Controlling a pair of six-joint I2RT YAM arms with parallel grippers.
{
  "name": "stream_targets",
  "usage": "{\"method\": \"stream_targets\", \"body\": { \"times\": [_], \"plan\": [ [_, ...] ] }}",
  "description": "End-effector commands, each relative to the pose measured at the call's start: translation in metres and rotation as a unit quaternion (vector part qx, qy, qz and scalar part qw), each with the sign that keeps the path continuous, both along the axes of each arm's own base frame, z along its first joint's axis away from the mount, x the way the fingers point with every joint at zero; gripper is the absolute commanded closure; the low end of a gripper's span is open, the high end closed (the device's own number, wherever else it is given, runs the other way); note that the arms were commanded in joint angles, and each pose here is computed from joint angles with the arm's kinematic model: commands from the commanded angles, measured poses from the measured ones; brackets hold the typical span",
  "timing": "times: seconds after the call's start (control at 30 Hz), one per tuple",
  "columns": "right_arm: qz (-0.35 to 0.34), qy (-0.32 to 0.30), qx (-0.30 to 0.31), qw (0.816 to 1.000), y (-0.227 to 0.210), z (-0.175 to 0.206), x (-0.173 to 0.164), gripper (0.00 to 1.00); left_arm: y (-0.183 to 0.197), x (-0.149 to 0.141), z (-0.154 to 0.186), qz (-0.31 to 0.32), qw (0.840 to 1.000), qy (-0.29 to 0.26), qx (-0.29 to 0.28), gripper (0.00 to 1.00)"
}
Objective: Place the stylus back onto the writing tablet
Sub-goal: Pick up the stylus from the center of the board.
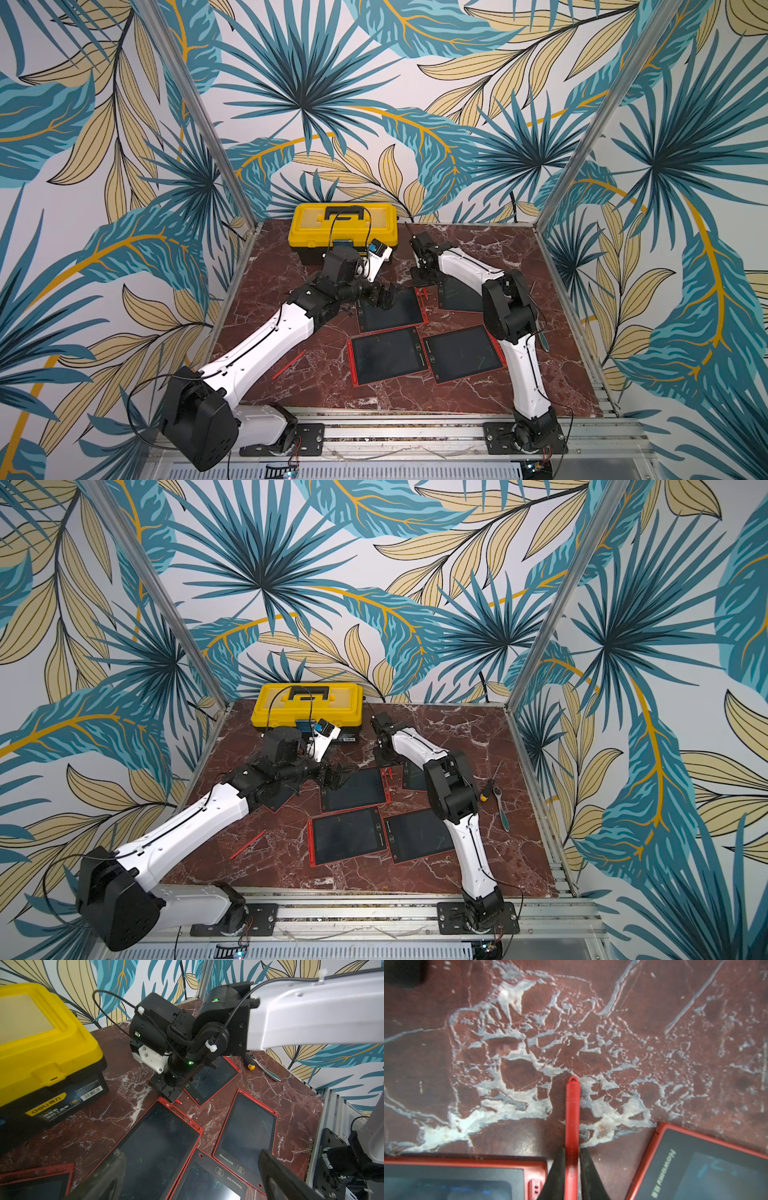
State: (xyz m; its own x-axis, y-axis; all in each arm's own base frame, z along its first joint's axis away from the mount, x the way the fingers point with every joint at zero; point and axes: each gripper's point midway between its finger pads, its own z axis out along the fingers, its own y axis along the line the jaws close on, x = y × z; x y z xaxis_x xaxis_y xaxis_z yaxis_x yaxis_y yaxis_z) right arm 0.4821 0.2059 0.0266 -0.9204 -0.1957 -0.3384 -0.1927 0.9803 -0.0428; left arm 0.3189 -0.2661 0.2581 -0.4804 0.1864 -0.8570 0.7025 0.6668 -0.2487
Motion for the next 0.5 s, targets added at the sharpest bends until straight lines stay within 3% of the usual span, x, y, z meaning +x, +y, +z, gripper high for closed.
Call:
{"method": "stream_targets", "body": {
  "times": [0.0, 0.47],
  "plan": [
    [0.0, 0.044, -0.021, 0.999, -0.0095, -0.0248, -0.0181, 0.86, -0.0036, -0.0031, -0.0067, -0.011, 1.0, 0.007, 0.003, 0.0],
    [-0.002, 0.039, -0.037, 0.999, -0.0161, -0.0198, -0.0199, 0.94, -0.0038, -0.0028, -0.0053, -0.011, 1.0, 0.005, 0.002, 0.0]
  ]
}}
